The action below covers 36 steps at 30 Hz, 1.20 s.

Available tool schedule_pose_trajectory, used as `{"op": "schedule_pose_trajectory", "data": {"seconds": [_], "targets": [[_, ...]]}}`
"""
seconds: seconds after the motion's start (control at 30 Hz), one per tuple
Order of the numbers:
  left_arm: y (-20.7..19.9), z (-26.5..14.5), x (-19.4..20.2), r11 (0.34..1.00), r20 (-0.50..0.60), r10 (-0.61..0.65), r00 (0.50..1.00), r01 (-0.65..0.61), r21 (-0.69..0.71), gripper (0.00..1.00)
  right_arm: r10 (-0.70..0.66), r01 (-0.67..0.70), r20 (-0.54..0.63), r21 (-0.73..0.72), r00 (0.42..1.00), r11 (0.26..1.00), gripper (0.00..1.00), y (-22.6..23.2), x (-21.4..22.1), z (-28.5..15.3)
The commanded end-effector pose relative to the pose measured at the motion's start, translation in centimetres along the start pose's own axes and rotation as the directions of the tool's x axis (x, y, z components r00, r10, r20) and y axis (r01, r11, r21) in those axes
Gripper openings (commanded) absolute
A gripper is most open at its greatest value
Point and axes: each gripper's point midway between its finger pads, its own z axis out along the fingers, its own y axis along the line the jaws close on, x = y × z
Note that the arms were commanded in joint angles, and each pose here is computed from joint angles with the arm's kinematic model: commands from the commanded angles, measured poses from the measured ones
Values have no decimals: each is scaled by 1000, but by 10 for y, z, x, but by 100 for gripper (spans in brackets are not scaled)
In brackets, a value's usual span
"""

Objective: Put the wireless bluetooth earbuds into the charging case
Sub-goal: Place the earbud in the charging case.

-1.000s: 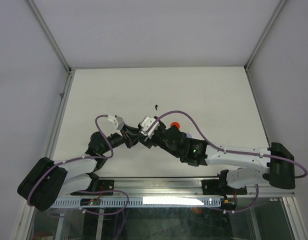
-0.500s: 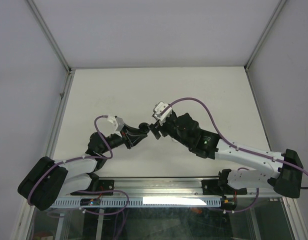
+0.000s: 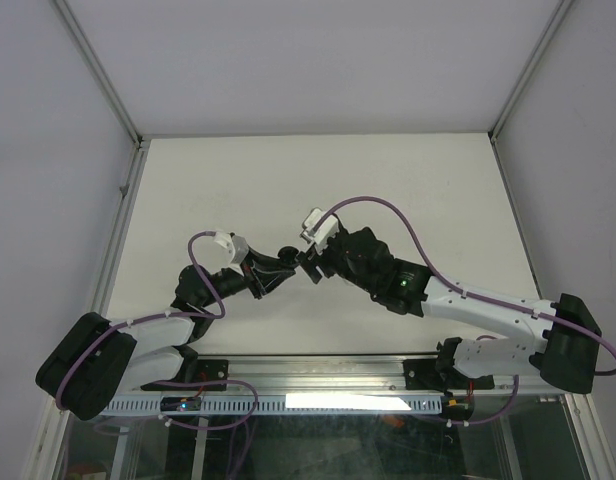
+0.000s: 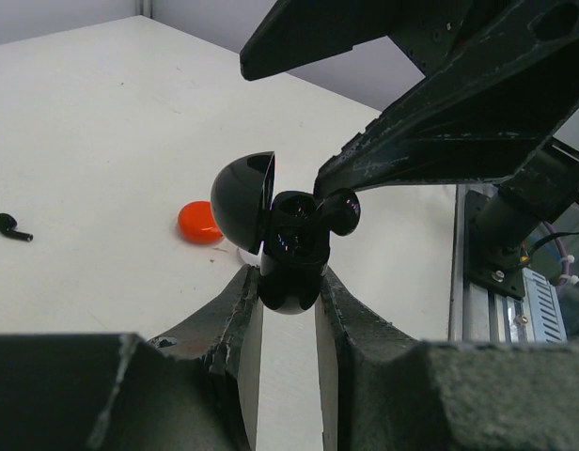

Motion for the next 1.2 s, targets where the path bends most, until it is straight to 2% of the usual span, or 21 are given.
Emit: {"op": "schedule_pose_trajectory", "data": {"seconds": [0.0, 0.23, 0.7, 1.17], "targets": [[-5, -1, -13, 997, 51, 63, 997, -65, 32, 0, 20, -17, 58, -59, 998, 998, 71, 9, -15, -3], [-4, -1, -13, 998, 51, 62, 997, -63, 27, 0, 30, -19, 92, -119, 995, 993, 71, 18, -22, -9], [-8, 0, -13, 997, 46, 63, 997, -65, 50, 0, 81, -67, 120, -111, 990, 992, 72, 19, -34, 3], [-8, 0, -11, 997, 42, 62, 997, -64, 53, 0, 121, -102, 140, -138, 983, 985, 79, 24, -46, 5]]}}
